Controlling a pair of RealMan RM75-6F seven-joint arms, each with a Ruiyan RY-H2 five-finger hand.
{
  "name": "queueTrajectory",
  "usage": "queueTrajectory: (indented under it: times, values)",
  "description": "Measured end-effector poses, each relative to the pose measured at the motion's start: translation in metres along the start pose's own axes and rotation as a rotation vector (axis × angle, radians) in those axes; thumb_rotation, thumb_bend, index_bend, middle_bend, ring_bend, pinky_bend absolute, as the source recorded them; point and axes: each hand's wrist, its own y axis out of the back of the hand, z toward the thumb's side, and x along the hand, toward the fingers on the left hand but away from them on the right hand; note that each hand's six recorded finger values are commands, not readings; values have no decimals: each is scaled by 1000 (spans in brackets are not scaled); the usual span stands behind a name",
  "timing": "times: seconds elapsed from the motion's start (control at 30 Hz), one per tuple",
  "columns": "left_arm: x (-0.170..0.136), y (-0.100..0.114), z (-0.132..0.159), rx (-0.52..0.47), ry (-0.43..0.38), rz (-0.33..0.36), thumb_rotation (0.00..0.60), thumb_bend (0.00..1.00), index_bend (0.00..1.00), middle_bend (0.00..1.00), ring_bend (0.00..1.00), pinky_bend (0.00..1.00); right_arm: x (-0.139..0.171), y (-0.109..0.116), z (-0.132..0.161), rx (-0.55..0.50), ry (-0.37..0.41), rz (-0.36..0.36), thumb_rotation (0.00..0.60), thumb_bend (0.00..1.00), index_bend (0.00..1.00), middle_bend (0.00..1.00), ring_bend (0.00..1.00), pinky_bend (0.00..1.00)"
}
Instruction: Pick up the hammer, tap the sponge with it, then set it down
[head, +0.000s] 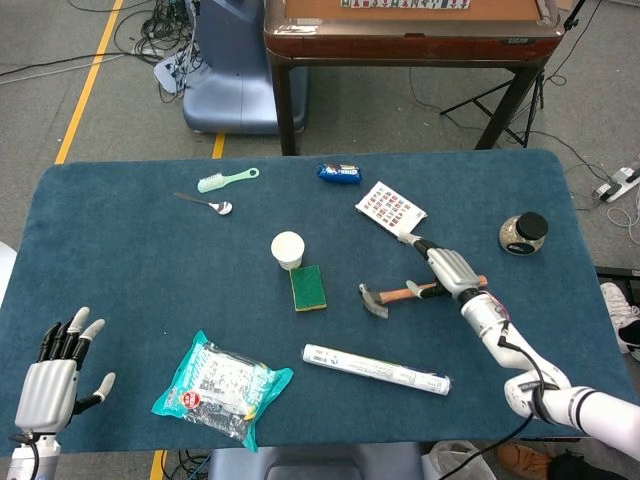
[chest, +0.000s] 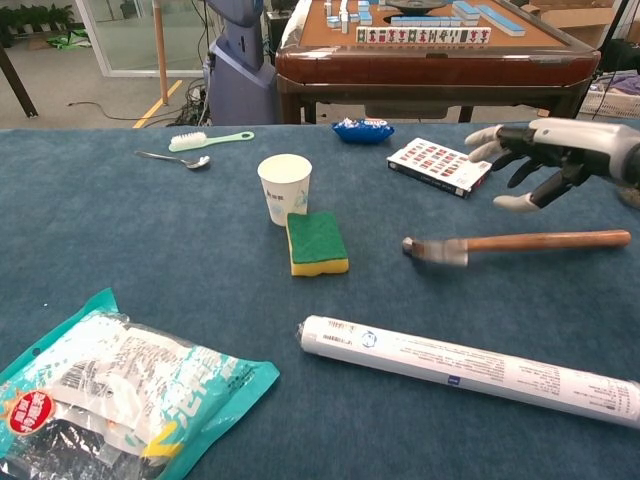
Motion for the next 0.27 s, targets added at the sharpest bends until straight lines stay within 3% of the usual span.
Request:
queueTrajectory:
  times: [0.13, 0.27]
  values:
    - [2, 0, 0, 0, 2, 0, 600, 245, 136, 18, 28, 0, 24, 20, -5, 35, 9, -97, 600, 386, 0, 254, 160, 241]
    - [3, -1, 0, 1, 1, -6, 600, 245, 136, 18, 28, 0, 58, 37, -13, 105, -18, -184, 600, 386, 11, 295, 189, 241]
